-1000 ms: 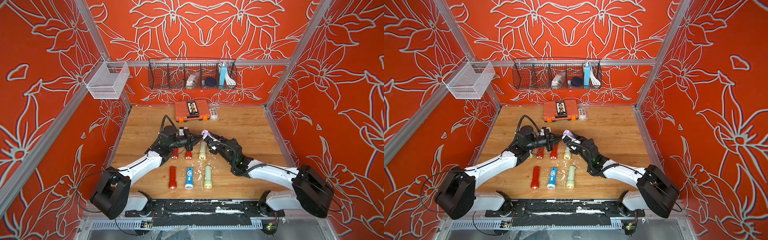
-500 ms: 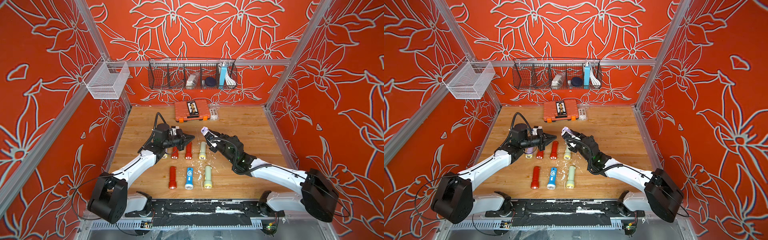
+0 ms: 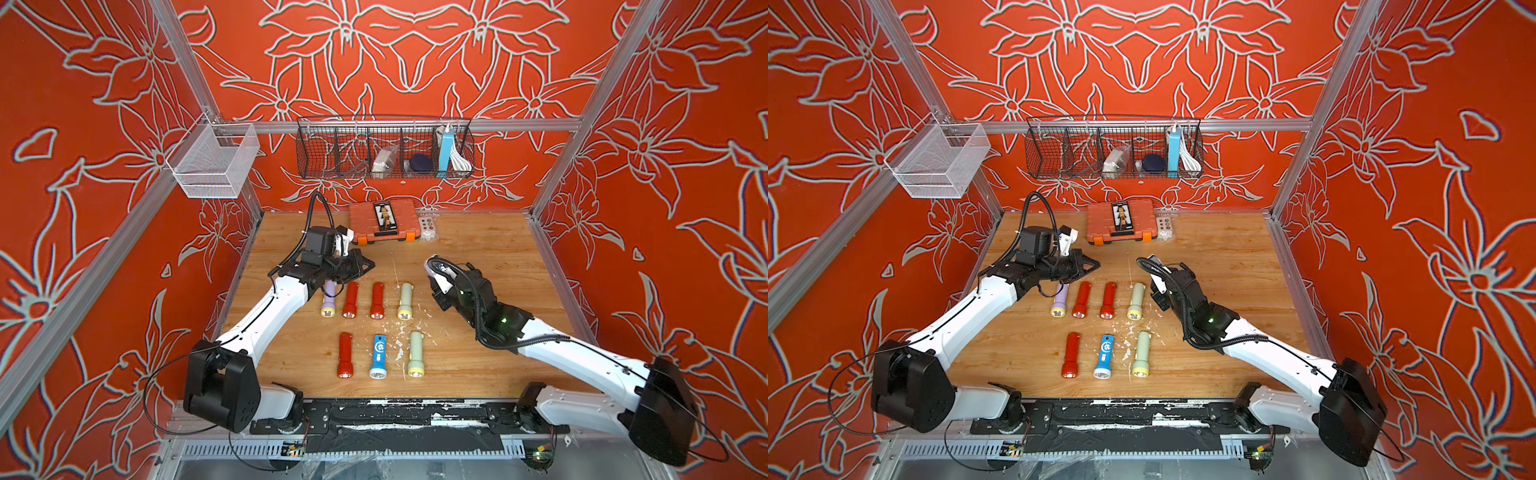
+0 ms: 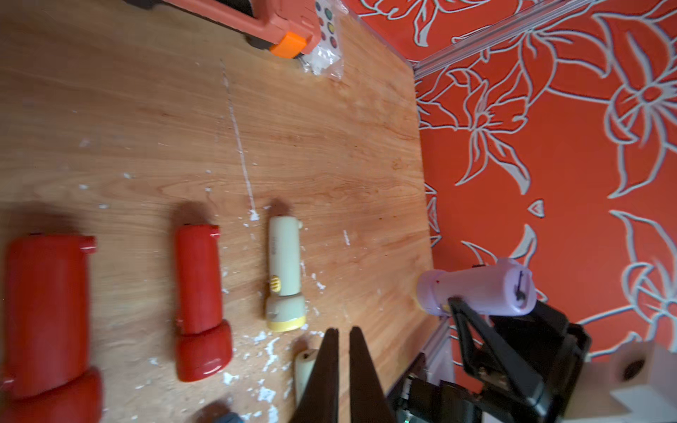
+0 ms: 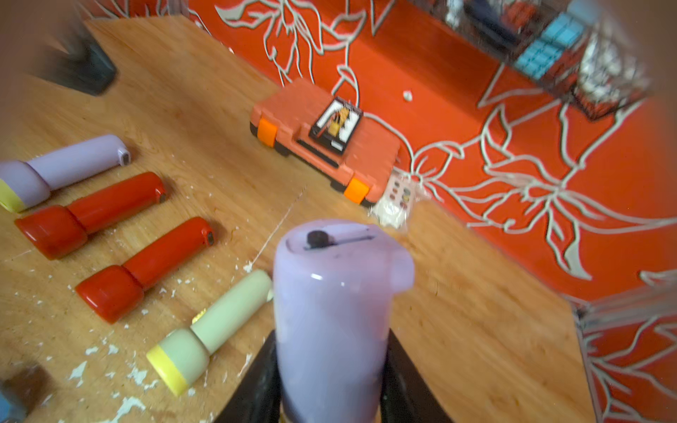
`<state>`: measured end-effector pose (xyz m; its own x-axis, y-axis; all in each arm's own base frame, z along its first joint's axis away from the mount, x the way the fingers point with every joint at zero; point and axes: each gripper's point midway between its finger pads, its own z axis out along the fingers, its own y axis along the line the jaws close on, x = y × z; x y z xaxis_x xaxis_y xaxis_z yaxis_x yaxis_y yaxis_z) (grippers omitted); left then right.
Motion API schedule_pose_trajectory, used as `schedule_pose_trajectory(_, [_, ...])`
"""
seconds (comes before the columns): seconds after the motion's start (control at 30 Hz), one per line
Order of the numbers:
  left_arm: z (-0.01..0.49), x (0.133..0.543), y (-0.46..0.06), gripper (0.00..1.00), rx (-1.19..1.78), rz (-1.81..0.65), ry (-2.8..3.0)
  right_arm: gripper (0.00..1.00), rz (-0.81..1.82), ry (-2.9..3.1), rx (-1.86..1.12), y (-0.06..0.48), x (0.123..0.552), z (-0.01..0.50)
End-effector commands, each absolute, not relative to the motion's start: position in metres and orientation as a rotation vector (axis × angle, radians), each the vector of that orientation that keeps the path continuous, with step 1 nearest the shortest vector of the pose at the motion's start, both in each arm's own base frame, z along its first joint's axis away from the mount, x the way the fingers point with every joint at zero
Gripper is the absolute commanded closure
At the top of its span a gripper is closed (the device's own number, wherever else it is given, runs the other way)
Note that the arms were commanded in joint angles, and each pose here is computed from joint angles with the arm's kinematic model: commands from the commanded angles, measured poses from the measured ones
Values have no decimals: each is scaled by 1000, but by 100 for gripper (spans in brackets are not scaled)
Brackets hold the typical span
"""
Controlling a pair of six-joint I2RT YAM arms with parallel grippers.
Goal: Close the plug at the bottom of the flashlight
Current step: Place the flashlight at the center of the board.
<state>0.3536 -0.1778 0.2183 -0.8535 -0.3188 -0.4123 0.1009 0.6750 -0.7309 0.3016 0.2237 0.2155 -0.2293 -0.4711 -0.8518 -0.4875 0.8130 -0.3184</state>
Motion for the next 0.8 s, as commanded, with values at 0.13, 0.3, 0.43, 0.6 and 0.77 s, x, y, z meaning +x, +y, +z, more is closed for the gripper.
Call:
schedule_pose_trajectory(0.13, [240, 347, -148, 78, -12, -819, 2269, 100, 151, 2206, -338, 183, 309, 194])
schedule_pose_trajectory(0.3, [246, 345, -139, 42, -2, -746, 2239, 100, 246, 2343, -254, 181, 311, 172])
schedule_pose_trajectory(0.43, [244, 346, -129, 1, -37, -685, 2236, 100, 311, 2456, -219, 190, 309, 154])
schedule_pose_trajectory(0.6, [247, 346, -117, 0, -73, -621, 2213, 100, 363, 2581, -184, 200, 309, 123])
schedule_pose_trajectory(0.77, [248, 346, -118, 0, -79, -635, 2200, 100, 346, 2719, -182, 206, 312, 97])
